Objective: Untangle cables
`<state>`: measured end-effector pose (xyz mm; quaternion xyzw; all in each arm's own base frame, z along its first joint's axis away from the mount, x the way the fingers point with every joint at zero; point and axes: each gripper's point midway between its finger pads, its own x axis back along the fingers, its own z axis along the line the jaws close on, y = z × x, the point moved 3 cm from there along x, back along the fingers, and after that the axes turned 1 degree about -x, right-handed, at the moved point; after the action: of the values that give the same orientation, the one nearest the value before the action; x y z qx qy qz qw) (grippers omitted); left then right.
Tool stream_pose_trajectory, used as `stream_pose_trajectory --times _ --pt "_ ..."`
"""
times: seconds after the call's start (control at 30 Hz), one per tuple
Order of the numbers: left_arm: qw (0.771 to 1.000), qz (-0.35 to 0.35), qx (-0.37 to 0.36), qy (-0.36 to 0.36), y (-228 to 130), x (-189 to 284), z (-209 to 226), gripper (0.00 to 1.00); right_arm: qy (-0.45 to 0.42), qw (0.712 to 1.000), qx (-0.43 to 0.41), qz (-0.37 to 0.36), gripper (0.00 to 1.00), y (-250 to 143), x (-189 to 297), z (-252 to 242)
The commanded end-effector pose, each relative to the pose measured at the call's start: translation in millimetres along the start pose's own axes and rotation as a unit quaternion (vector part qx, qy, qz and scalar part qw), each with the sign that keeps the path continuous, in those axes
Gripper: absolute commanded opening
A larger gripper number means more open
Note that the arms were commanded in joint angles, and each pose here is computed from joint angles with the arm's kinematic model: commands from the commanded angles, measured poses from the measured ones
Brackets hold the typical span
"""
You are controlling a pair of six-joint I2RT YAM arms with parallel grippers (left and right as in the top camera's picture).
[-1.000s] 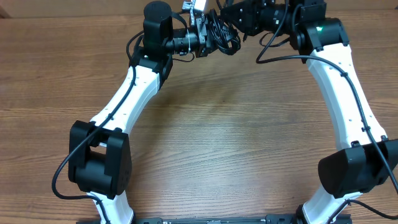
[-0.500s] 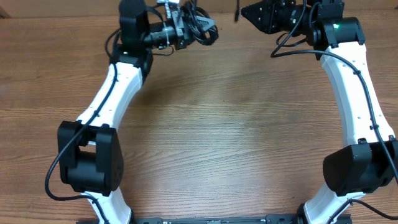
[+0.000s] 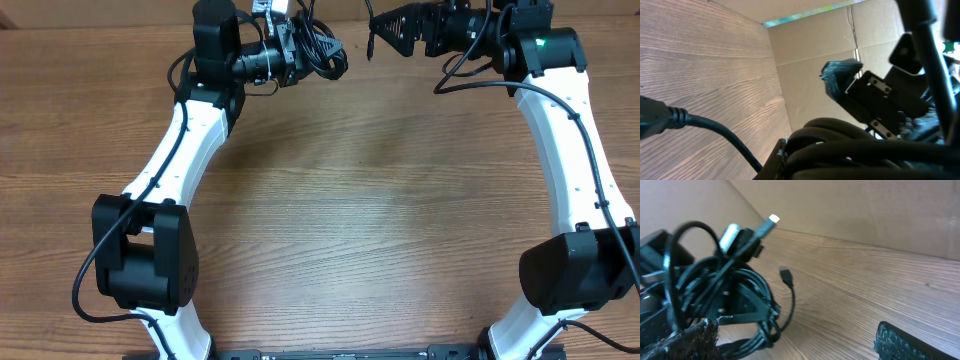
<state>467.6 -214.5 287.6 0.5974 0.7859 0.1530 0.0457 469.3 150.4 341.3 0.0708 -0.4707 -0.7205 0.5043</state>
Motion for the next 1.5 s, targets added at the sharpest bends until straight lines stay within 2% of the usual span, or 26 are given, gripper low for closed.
stream_pose_trajectory --times 0.0,0.57,0.87,1.03,1.23,1.33,1.47 --pt "0.999 0.002 -0.034 -0.005 -1.2 -1.2 -8.8 0.04 0.029 1.0 0.009 -0.003 1.0 3.4 1.1 9.7" --pt "0.999 -0.025 -0.043 0.022 5.9 -0.2 1.1 0.04 0.075 0.996 0.041 -0.041 1.0 24.7 3.8 25.9" --pt "0.998 -0.032 -0.031 0.044 5.4 -0.3 10.3 0.04 0.134 0.989 0.04 -0.046 1.0 31.4 7.8 45.1" --pt "0.999 -0.028 -0.02 0.033 4.7 -1.8 5.6 0.04 0.133 0.99 0.023 -0.029 0.88 23.1 4.3 45.3" --pt "0.999 -0.023 -0.041 -0.004 3.6 -10.0 -14.7 0.04 0.138 0.99 0.02 -0.02 0.82 18.9 -1.1 51.0" --pt "0.999 -0.02 -0.047 -0.007 -0.5 -16.7 -18.5 0.04 0.141 0.99 0.021 -0.018 0.7 17.5 -3.8 54.7" --pt "0.999 -0.013 -0.047 -0.009 -5.2 -21.9 -20.1 0.04 0.142 0.989 0.022 -0.017 0.45 17.1 -4.5 55.9"
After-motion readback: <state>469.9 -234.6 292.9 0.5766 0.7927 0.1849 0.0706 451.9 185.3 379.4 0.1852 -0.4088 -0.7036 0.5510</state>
